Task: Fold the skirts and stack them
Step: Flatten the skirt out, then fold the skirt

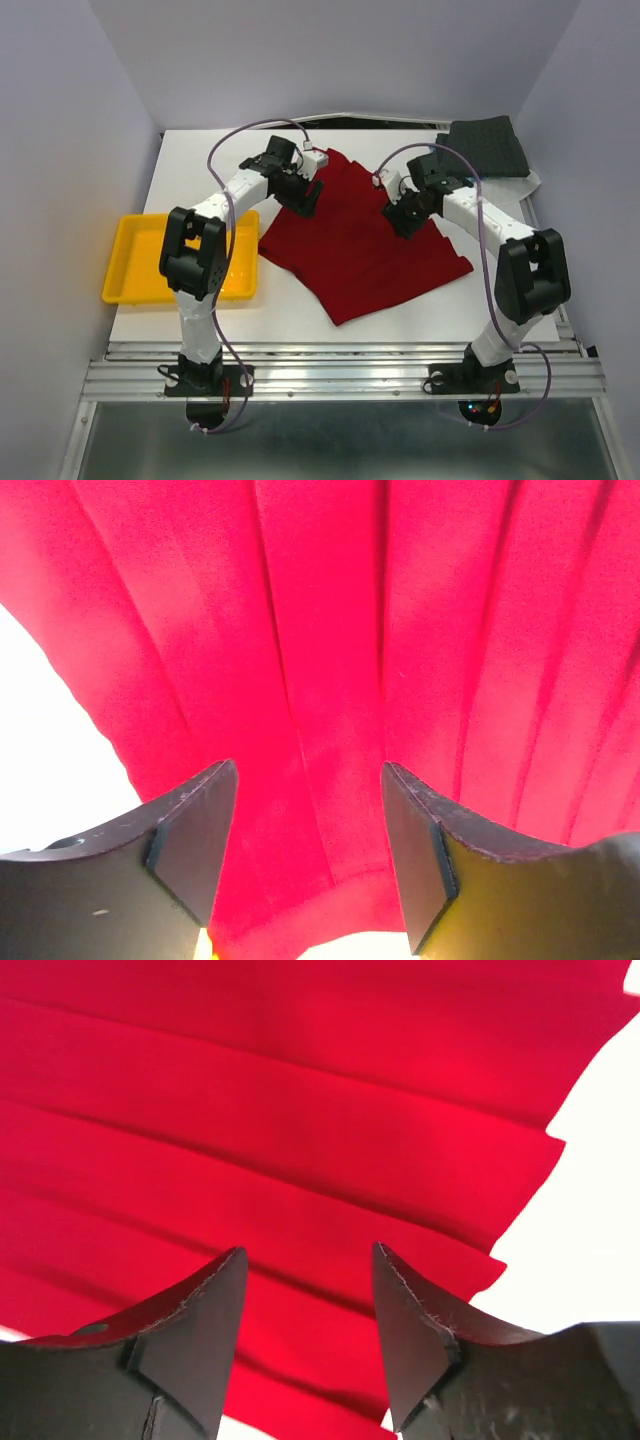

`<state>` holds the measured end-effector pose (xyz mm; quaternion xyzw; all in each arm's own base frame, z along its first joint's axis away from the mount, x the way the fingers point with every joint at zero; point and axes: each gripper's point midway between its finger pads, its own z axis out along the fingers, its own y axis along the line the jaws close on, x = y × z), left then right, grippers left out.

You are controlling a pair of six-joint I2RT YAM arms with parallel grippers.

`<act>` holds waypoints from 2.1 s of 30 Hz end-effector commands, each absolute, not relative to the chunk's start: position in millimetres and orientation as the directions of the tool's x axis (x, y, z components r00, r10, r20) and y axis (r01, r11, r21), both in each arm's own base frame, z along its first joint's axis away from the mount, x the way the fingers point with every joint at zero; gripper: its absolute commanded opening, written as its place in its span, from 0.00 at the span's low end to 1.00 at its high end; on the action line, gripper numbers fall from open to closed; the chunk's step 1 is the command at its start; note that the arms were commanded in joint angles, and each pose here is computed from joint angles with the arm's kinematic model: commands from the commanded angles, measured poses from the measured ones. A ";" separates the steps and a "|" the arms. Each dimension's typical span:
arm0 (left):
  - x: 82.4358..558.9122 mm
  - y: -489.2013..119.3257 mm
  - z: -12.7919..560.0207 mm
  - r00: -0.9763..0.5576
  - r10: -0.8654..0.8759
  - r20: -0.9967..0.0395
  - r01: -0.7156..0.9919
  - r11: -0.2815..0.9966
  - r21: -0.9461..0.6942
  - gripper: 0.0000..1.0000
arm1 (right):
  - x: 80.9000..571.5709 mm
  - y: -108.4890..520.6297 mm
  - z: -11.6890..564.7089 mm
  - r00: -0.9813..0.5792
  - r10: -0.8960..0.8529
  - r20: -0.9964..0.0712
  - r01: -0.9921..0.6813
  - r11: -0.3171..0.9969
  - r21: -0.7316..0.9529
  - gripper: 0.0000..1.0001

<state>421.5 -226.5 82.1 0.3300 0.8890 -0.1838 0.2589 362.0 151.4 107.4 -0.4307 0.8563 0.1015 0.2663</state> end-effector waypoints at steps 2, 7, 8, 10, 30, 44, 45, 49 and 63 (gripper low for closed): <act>401.9 -218.6 124.8 -0.621 0.458 -0.635 0.678 0.722 -0.142 0.72 | 362.6 118.6 49.4 -0.482 -0.800 -0.357 -0.807 0.564 -0.175 0.57; 371.3 -206.2 96.3 -0.662 0.480 -0.576 0.670 0.723 -0.168 0.71 | 322.7 104.6 21.0 -0.495 -0.835 -0.240 -0.847 0.526 -0.084 0.55; 368.6 -205.2 91.7 -0.665 0.484 -0.569 0.671 0.722 -0.170 0.71 | 305.5 101.0 17.2 -0.507 -0.839 -0.197 -0.852 0.522 -0.031 0.55; 360.1 -202.1 74.0 -0.687 0.496 -0.531 0.666 0.722 -0.188 0.70 | 274.0 106.6 10.4 -0.501 -0.854 -0.143 -0.865 0.498 0.058 0.53; 364.9 -248.9 9.6 -0.644 0.637 -0.424 0.763 0.574 -0.297 0.62 | 136.5 258.0 47.8 -0.456 -0.855 -0.248 -0.794 0.265 0.547 0.55; 400.1 -243.8 140.3 -0.422 0.621 -0.661 0.870 0.483 -0.102 0.77 | 363.2 193.2 185.5 -0.324 -0.670 -0.669 -0.871 0.487 -0.066 0.65; 404.7 -240.9 142.3 -0.413 0.626 -0.661 0.869 0.488 -0.081 0.77 | 386.8 186.9 200.0 -0.303 -0.665 -0.682 -0.852 0.510 -0.120 0.66; 423.3 -234.2 148.5 -0.409 0.618 -0.672 0.855 0.516 -0.046 0.77 | 457.1 163.8 196.1 -0.279 -0.662 -0.695 -0.806 0.555 -0.206 0.76; 444.6 -193.0 124.9 -0.504 0.553 -0.664 0.791 0.604 -0.097 0.77 | 554.1 177.4 93.7 -0.119 -0.737 -0.665 -0.858 0.413 -0.304 1.00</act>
